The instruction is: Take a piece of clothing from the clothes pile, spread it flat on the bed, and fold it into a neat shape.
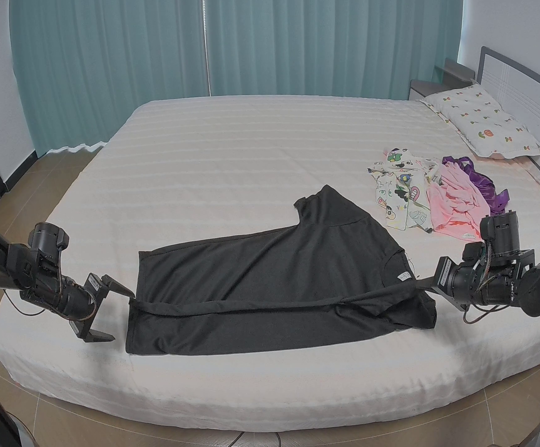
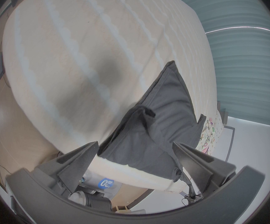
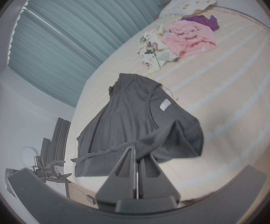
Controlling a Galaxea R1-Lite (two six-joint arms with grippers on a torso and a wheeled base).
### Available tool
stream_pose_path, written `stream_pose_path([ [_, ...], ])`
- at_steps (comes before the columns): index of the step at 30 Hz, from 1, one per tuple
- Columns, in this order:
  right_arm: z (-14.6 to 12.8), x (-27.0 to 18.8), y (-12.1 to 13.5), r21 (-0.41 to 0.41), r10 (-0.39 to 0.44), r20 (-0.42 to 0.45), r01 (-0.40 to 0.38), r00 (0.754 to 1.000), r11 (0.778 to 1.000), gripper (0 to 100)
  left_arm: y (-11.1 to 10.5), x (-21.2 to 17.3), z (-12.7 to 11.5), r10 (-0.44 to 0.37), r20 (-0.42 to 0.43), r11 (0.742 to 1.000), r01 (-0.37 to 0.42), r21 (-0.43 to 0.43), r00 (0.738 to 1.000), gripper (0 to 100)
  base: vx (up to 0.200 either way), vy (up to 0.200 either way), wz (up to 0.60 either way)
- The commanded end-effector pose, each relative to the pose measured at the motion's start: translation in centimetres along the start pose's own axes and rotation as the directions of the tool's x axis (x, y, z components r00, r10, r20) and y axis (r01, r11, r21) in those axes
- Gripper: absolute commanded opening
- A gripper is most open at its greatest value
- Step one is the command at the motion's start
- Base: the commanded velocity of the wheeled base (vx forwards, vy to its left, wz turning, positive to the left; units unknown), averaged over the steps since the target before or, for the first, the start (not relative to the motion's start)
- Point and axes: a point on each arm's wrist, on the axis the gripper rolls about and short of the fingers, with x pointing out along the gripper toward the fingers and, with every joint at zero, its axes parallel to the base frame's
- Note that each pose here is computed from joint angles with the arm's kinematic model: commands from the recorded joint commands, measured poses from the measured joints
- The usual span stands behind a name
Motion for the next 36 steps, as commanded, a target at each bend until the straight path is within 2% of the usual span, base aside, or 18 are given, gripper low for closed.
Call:
stream_pose_path([
  [1,-0.9,-2.2,-0.1,0.031,-0.012,-0.02,0.013,1.0,0.999,0,0.8,-1.2,-1.6,-0.025,-0.025,1.0,0.025,0.003,0.999,100,0.0,0.0,0.0],
  [6,-2.4,-1.9,-1.4,0.033,-0.07,-0.083,0.073,0.994,0.997,0,1.9,-0.5,-2.0,-0.044,-0.026,0.999,0.044,0.015,0.999,100,0.0,0.0,0.0],
  [8,-2.4,-1.9,-1.4,0.033,-0.07,-0.083,0.073,0.994,0.997,0,1.9,-0.5,-2.0,-0.044,-0.026,0.999,0.044,0.015,0.999,100,0.0,0.0,0.0],
  [9,-3.5,-1.7,-2.2,0.031,-0.103,-0.124,0.108,0.987,0.994,0,2.3,-0.4,-2.3,-0.056,-0.018,0.998,0.057,0.023,0.998,100,0.0,0.0,0.0],
  [11,-3.9,-1.4,-2.5,0.022,-0.121,-0.145,0.126,0.982,0.992,0,2.4,-0.3,-2.3,-0.058,-0.019,0.998,0.059,0.024,0.998,100,0.0,0.0,0.0],
  [12,-4.1,-1.2,-2.8,0.019,-0.131,-0.156,0.136,0.979,0.991,100,2.4,-0.2,-2.3,-0.056,-0.021,0.998,0.057,0.023,0.998,100,0.0,0.0,0.0],
  [16,-4.7,-0.8,-3.0,-0.007,-0.143,-0.182,0.144,0.973,0.99,100,2.4,-0.2,-2.4,-0.07,-0.04,0.997,0.071,0.024,0.997,100,0.0,0.0,0.0],
  [22,-3.3,-0.8,-2.5,0.01,-0.11,-0.115,0.112,0.987,0.994,100,2.4,-0.3,-2.4,-0.093,-0.065,0.995,0.095,0.02,0.994,100,0.0,0.0,0.0],
  [28,-3.2,1.1,-3.3,0.018,-0.115,-0.106,0.118,0.988,0.993,100,2.3,-0.2,-2.4,-0.1,-0.075,0.995,0.101,0.019,0.992,100,0.0,0.0,0.0],
  [36,-2.2,4.4,-4.8,0.025,-0.059,0.006,0.059,0.998,0.998,100,2.4,0.0,-2.2,-0.096,-0.077,0.995,0.097,0.014,0.992,100,0.0,0.0,0.0],
])
